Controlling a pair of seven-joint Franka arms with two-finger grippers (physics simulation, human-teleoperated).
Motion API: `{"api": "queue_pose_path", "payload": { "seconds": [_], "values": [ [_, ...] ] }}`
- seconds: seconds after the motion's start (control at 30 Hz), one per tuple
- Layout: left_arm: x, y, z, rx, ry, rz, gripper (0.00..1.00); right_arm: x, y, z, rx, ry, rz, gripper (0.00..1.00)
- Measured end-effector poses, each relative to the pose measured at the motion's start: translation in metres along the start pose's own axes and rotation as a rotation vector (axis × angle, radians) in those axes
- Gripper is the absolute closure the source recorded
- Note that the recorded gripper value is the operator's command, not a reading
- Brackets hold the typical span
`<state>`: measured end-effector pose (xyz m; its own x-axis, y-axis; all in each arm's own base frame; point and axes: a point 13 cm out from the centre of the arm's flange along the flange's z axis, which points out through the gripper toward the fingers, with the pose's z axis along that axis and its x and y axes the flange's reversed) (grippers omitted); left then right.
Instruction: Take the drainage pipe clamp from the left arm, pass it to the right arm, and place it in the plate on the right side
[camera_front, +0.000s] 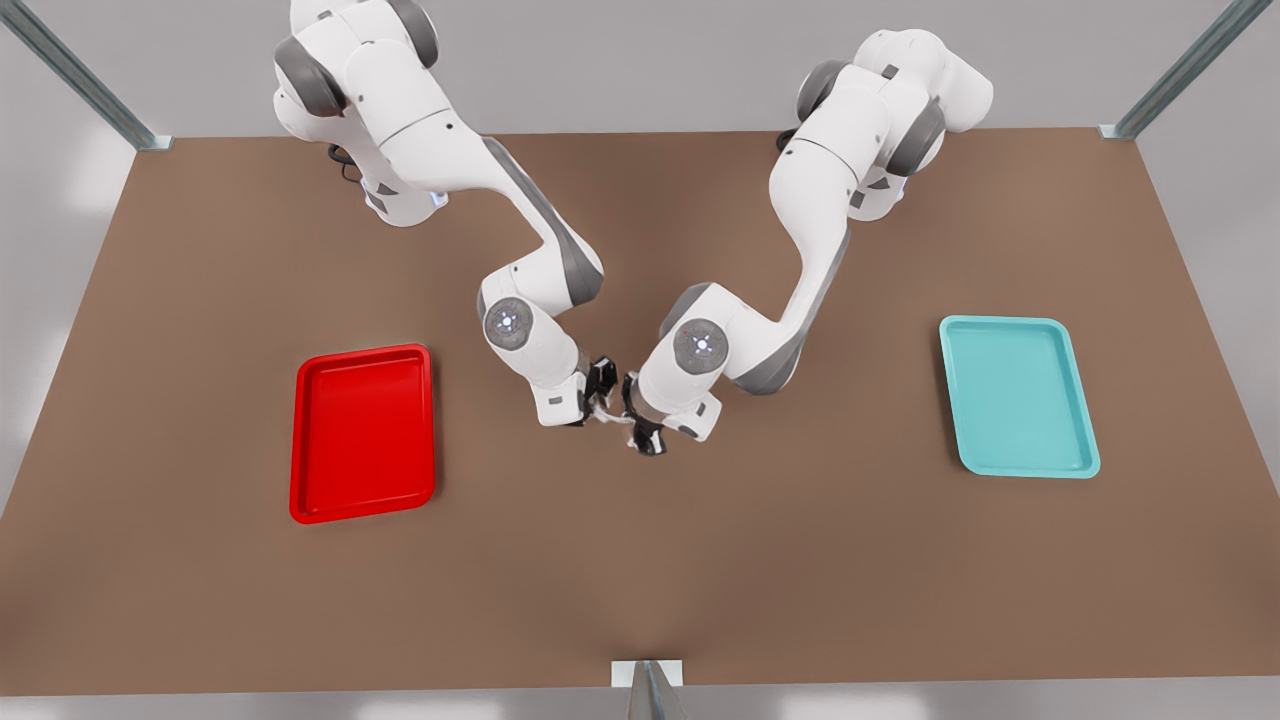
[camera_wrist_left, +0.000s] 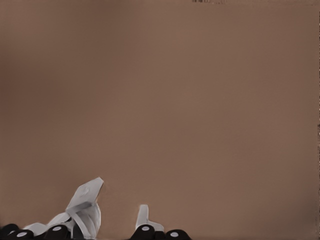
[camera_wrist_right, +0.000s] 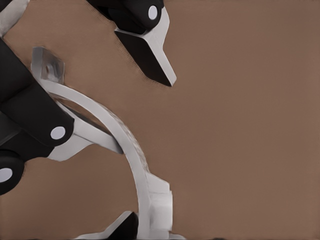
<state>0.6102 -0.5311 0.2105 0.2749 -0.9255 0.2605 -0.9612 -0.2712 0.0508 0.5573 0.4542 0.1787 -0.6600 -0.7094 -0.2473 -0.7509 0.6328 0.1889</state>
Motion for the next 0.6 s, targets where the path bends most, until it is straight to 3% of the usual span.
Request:
{"api": "queue_pose_path", "payload": {
  "seconds": [0.37, 0.47, 0.6],
  "values": [
    [-0.003, -0.011, -0.043, -0.049, 0.019, -0.056, 0.00, -0.002, -0.006, -0.003, 0.012, 0.000, 0.000, 0.79],
    [-0.078, -0.102, -0.121, -0.033, 0.010, -0.135, 0.00, 0.006, -0.022, -0.006, 0.016, 0.007, 0.028, 0.79],
    [-0.226, -0.180, -0.244, 0.007, -0.104, -0.019, 0.00, 0.102, -0.162, -0.057, 0.111, 0.085, 0.193, 0.79]
  ]
}}
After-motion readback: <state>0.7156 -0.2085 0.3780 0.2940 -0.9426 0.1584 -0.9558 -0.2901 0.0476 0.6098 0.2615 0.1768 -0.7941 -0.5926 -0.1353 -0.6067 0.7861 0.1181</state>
